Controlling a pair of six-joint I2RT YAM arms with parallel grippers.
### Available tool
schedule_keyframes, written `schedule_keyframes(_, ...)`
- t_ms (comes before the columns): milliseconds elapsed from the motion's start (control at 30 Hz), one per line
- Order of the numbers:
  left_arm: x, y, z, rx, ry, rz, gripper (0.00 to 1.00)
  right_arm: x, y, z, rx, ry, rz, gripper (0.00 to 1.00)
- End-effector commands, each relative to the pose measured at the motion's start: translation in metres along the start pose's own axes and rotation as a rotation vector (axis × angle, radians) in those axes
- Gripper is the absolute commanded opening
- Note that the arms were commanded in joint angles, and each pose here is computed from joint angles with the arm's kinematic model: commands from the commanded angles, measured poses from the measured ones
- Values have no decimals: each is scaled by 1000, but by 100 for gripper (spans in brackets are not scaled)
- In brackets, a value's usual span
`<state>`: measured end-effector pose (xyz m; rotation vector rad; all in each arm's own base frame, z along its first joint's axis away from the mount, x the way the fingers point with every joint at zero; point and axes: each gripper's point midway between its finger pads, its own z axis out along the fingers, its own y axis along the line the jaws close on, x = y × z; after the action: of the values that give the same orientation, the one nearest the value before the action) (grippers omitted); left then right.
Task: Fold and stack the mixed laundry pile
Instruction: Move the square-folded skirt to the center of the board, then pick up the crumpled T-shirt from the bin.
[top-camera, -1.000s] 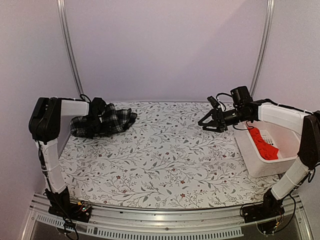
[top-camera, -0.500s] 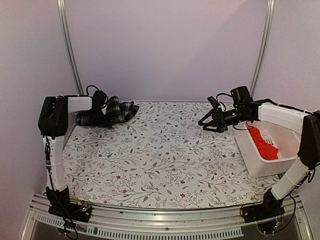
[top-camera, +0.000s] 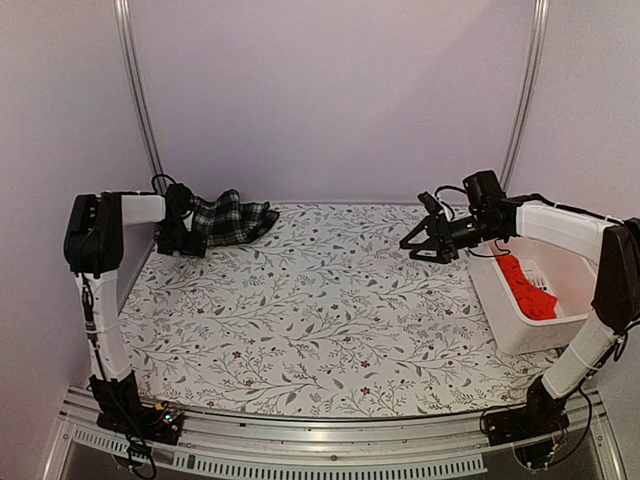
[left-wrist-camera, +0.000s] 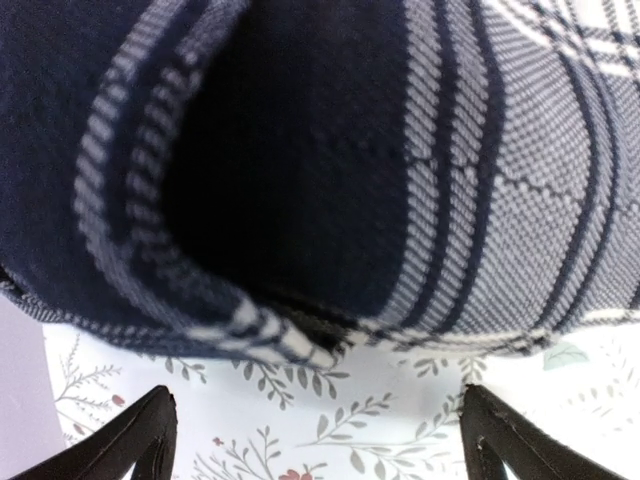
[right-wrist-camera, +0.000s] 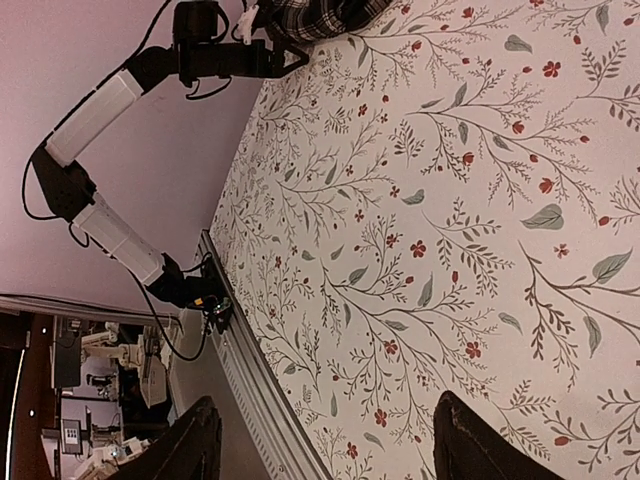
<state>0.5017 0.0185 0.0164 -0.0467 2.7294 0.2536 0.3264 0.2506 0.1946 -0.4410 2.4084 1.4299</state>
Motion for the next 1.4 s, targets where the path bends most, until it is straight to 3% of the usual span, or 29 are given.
schedule_keyframes(0,-12,-9,10,32,-14,-16,98,-21,2,-16,14,-38,-30,72)
schedule_keyframes(200,-51,-10,11,29,-104,-24,99,-54,1,-51,109,-133,-65,73)
schedule_keyframes(333,-66,-18,-19,42,-180,-27,99,-73,8,-78,168,-206,-85,75)
schedule_keyframes(467,-81,-38,-98,85,-352,-18,100,-79,3,-109,268,-271,-67,79)
schedule_keyframes(567,-96,-56,-187,163,-573,-31,100,-83,-11,-144,393,-357,-52,91)
schedule_keyframes(600,-100,-59,-217,216,-640,-63,100,-86,-16,-161,450,-407,-52,98)
schedule_keyframes(700,-105,-70,-281,475,-739,-159,100,-92,-31,-222,589,-569,-9,99)
schedule_keyframes(767,-104,-83,-301,629,-740,-170,100,-87,-40,-252,670,-636,67,99)
schedule_keyframes(833,-99,-113,-318,778,-730,-113,100,-75,-52,-262,718,-622,109,99)
schedule_keyframes(1000,-80,-168,-318,840,-666,-32,100,-23,-116,-274,883,-494,312,99)
schedule_keyframes(1133,-67,-193,-320,950,-633,-2,100,4,-146,-257,879,-436,349,99)
schedule_keyframes(1267,-66,-195,-298,907,-553,-27,100,32,-181,-229,856,-330,425,96)
schedule_keyframes(1367,-75,-174,-281,762,-543,-113,100,47,-202,-212,832,-289,447,94)
